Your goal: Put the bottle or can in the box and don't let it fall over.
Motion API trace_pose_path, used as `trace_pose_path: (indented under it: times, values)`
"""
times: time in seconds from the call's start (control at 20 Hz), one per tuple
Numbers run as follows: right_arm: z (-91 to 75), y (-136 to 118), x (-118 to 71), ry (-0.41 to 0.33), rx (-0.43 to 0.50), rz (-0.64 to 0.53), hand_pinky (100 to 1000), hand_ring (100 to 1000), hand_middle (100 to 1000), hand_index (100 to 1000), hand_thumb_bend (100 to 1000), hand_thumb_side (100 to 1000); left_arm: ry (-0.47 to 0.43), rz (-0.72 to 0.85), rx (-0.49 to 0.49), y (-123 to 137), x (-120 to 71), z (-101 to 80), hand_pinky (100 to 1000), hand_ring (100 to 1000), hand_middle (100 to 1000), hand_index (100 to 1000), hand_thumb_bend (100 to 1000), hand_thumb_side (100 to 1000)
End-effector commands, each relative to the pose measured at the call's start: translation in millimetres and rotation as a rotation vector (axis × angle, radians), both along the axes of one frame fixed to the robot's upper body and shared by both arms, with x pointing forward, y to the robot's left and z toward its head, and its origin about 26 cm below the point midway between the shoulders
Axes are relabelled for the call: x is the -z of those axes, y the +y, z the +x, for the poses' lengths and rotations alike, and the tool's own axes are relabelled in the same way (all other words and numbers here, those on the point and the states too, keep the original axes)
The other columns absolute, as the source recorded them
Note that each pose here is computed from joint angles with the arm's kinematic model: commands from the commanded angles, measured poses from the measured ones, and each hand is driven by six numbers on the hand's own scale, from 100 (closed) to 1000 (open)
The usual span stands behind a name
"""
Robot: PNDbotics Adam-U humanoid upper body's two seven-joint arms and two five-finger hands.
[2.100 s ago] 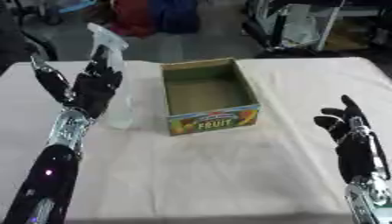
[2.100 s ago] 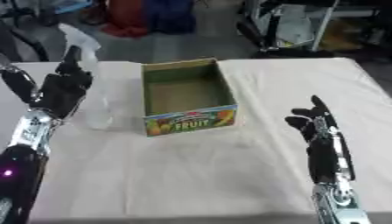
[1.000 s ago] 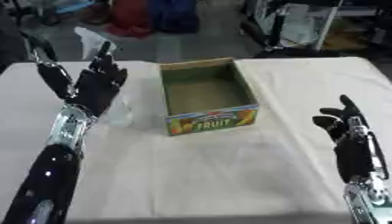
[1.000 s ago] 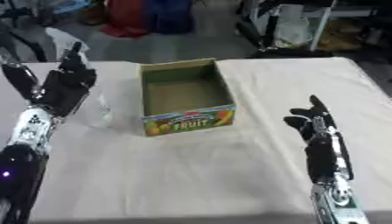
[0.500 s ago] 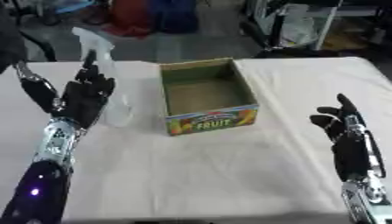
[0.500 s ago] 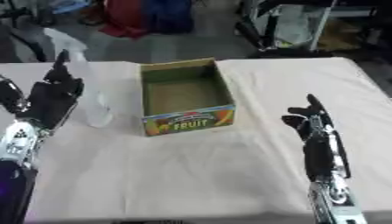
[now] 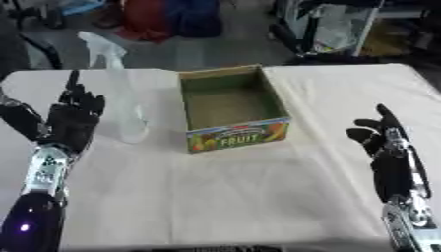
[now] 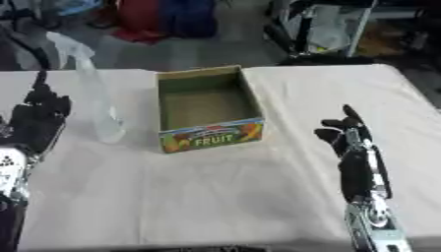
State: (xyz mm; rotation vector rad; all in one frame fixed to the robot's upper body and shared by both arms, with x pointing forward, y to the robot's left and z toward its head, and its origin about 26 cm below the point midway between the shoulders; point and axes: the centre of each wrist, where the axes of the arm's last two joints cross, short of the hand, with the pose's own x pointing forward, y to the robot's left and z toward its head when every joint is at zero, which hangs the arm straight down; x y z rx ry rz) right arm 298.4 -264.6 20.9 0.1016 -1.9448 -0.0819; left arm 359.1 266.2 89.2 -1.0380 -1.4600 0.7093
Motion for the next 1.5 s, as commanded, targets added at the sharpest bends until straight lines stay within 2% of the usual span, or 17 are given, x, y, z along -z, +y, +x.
trace_pose_path:
  times: [0.05, 0.4, 1.5]
  values:
    - [2.8, -2.0, -7.4, -0.025, 0.001, -0.005, 778, 650, 646, 961, 100, 749, 0.005, 0.044, -0.001, 9.5, -6.6, 11.4, 215, 111, 245, 1000, 745, 1000]
    - [2.7, -1.2, -7.2, -0.025, -0.002, -0.004, 778, 650, 645, 961, 100, 748, 0.043, 0.056, 0.015, 11.1, -13.8, 27.8, 238, 127, 260, 1000, 703, 1000]
    - [3.2, 2.9, -7.2, -0.023, -0.023, -0.003, 778, 649, 645, 961, 100, 747, 0.047, 0.063, 0.094, -9.9, -33.2, 52.0, 248, 136, 269, 1000, 692, 1000]
